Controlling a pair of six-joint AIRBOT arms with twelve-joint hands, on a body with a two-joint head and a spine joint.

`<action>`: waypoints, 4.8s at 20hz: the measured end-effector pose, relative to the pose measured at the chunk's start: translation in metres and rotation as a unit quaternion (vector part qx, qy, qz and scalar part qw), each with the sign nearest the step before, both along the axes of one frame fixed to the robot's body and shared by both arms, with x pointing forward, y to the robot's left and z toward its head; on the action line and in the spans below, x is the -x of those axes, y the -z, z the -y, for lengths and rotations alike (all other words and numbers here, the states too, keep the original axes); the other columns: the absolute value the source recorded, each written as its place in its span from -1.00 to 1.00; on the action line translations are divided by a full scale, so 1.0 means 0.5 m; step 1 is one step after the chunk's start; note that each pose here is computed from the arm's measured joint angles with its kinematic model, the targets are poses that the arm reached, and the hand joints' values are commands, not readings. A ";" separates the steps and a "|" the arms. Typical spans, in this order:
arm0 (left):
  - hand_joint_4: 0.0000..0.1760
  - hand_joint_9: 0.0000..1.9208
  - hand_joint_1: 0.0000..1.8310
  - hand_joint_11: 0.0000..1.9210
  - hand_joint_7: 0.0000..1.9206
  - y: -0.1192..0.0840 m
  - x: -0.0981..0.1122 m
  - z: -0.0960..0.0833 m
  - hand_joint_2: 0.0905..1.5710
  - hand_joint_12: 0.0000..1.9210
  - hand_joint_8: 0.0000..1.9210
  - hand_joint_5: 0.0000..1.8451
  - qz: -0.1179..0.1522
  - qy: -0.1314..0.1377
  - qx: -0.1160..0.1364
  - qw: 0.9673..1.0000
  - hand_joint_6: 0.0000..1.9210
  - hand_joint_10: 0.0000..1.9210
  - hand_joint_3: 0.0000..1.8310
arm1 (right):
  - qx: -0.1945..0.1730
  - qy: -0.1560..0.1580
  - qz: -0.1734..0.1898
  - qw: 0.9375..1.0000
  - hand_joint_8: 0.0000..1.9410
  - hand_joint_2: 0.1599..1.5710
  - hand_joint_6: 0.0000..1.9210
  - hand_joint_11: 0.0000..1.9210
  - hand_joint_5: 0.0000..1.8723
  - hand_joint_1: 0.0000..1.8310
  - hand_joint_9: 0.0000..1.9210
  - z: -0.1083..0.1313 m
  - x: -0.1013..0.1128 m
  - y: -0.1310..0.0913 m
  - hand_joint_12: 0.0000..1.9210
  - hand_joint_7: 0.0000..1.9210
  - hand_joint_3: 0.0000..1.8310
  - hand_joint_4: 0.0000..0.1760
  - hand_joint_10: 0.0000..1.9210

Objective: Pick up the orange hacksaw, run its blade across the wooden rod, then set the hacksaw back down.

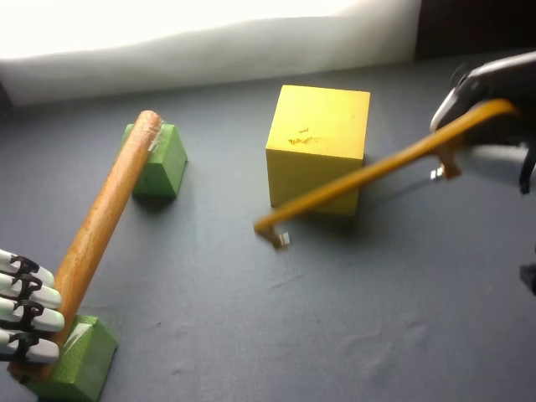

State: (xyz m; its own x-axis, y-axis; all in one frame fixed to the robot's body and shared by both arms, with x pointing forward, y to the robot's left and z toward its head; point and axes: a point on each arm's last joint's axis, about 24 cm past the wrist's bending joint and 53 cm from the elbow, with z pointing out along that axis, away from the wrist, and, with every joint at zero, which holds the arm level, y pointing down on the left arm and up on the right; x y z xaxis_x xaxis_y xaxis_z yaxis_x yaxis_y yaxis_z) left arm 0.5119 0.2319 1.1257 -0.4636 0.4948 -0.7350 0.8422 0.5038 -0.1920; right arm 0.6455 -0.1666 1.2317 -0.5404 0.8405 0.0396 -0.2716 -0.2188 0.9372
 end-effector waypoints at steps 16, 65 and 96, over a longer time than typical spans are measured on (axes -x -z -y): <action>-1.00 -0.96 -1.00 -1.00 -0.94 0.001 -0.002 0.002 0.62 -0.83 -0.99 -0.92 0.001 0.000 0.000 1.000 -1.00 -1.00 -1.00 | -0.166 0.088 0.021 0.982 0.21 0.36 -0.15 -0.09 0.03 0.38 0.00 -0.076 0.003 -0.020 0.46 0.05 -1.00 -1.00 0.09; -1.00 -0.94 -0.96 -1.00 -0.95 0.000 -0.008 0.003 0.60 -0.82 -1.00 -0.92 0.006 -0.004 0.000 1.000 -1.00 -1.00 -1.00 | -0.182 0.134 -0.132 0.965 0.18 0.35 -0.14 -0.11 0.03 0.38 0.01 -0.305 0.007 0.168 0.49 0.07 -1.00 -1.00 0.07; -1.00 -0.94 -0.95 -1.00 -0.94 -0.001 -0.012 0.008 0.61 -0.80 -1.00 -0.91 0.005 -0.004 0.004 1.000 -1.00 -1.00 -1.00 | -0.176 0.056 -0.121 0.975 0.23 0.37 -0.09 -0.13 0.00 0.37 -0.03 -0.496 -0.029 0.132 0.51 0.04 -1.00 -1.00 0.11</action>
State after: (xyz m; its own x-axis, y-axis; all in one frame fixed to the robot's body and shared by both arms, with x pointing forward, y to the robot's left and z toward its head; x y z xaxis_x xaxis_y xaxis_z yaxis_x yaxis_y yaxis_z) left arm 0.5177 0.2277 1.1260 -0.4604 0.4846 -0.7438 0.8399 0.5091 -0.1882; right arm 0.6600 0.0813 1.1658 -0.3847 0.8048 0.4521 -0.0922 -0.5208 0.8487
